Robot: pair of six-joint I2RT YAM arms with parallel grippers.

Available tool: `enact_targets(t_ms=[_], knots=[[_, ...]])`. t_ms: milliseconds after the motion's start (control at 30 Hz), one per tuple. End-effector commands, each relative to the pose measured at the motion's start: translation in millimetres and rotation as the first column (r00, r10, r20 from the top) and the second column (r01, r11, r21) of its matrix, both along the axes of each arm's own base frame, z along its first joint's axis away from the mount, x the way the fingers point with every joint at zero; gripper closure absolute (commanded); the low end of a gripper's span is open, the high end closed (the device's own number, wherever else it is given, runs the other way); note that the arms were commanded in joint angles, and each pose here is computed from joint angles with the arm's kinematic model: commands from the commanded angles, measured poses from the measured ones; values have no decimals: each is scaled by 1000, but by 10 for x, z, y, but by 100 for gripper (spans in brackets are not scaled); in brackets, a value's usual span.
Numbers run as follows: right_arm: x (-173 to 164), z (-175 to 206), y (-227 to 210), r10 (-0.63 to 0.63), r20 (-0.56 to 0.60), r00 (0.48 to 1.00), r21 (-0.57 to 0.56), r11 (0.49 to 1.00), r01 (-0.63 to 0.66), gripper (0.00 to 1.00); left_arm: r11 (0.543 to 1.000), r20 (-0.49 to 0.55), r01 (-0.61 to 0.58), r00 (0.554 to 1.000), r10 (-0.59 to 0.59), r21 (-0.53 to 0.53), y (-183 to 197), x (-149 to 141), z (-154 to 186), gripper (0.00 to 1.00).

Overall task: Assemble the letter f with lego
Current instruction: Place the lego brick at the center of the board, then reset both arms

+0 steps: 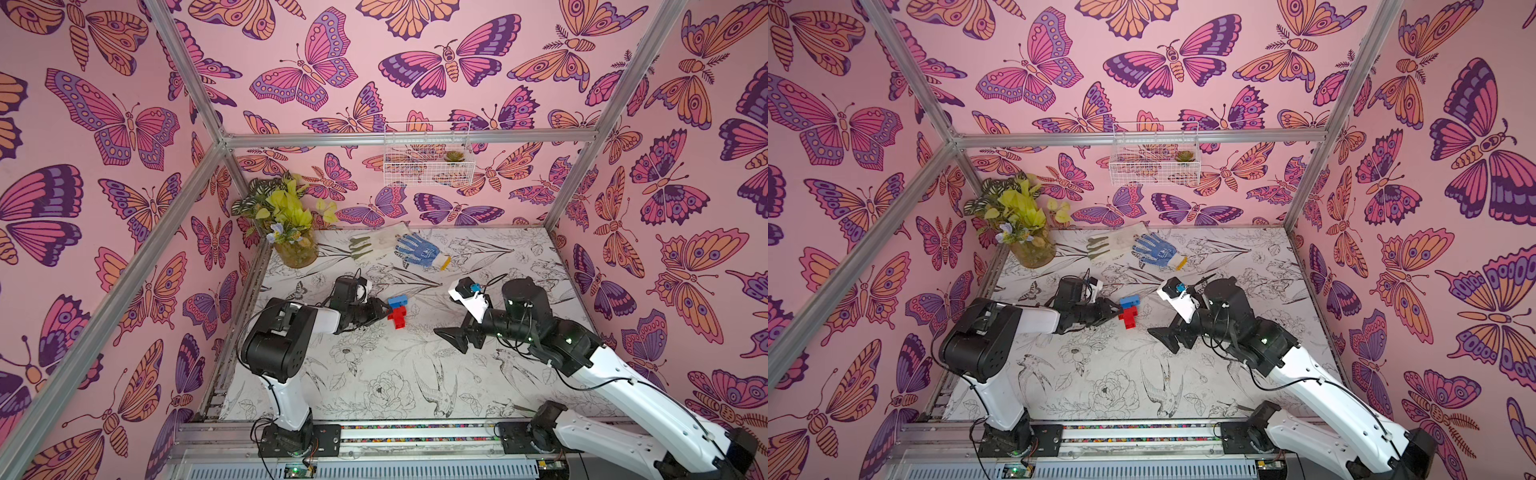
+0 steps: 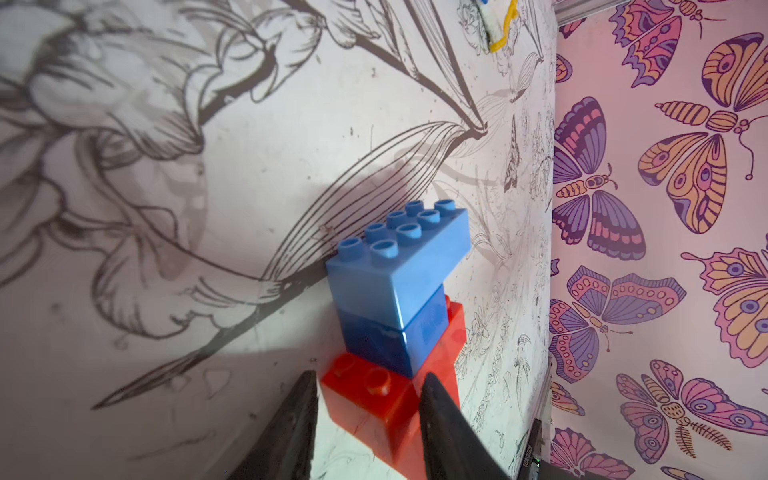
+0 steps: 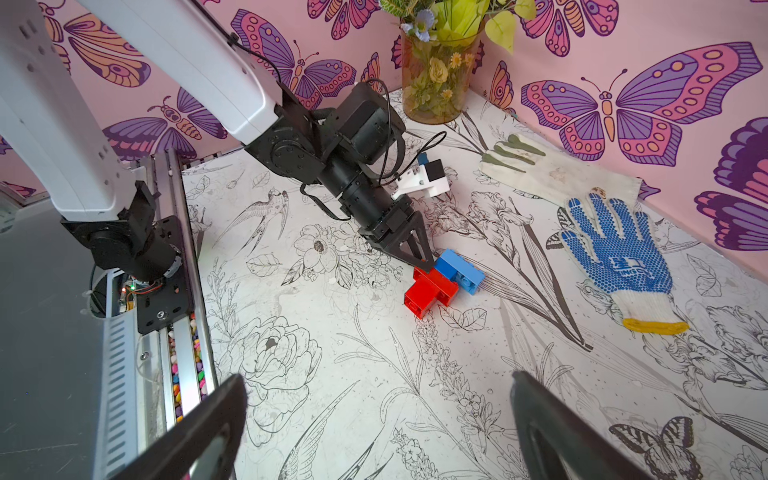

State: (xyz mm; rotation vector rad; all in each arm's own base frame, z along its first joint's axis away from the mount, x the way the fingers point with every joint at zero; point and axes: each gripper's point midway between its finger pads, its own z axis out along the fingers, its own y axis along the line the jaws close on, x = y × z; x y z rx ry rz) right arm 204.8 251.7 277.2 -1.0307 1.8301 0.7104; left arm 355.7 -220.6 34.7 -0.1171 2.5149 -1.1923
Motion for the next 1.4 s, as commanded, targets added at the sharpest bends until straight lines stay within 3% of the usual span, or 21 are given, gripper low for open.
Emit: enact_targets(t_ms=[0, 367, 433, 467, 500, 733, 833, 1033, 1167, 1367], knots=[[-25, -41, 21, 16, -5, 1000, -5, 1000, -16, 1, 999, 51, 18, 999, -20, 49, 20, 16, 137, 56], [72, -142, -22, -41, -2, 999, -28, 999, 41, 1, 978, 252, -16, 967, -37, 208, 310, -16, 730, 47], [120, -189, -43, -69, 1, 998, -34, 997, 69, 1, 972, 297, -33, 954, -39, 234, 401, -21, 859, 31], [156, -218, -66, -94, 5, 996, -38, 995, 94, 1, 968, 315, -44, 949, -36, 246, 455, -16, 903, 13], [191, -255, -90, -117, 11, 993, -45, 992, 117, 1, 966, 333, -55, 942, -33, 251, 512, -14, 950, 0], [475, -491, -308, -258, 15, 966, -55, 965, 258, 1, 933, 419, -161, 908, 13, 321, 957, -22, 979, 0], [623, -578, -517, -336, -5, 942, -28, 941, 336, 1, 914, 504, -227, 863, 30, 336, 1144, -41, 1106, 0], [974, -842, -1095, -540, -44, 841, -2, 842, 540, 1, 847, 634, -365, 772, 44, 386, 1523, -47, 1239, 0], [1204, -994, -1406, -659, 3, 752, 18, 752, 659, 1, 790, 705, -461, 707, 53, 403, 1752, -34, 1230, 0], [1378, -1082, -1730, -745, 54, 664, 23, 666, 746, 1, 741, 748, -532, 661, 61, 410, 1964, 13, 1162, 0]])
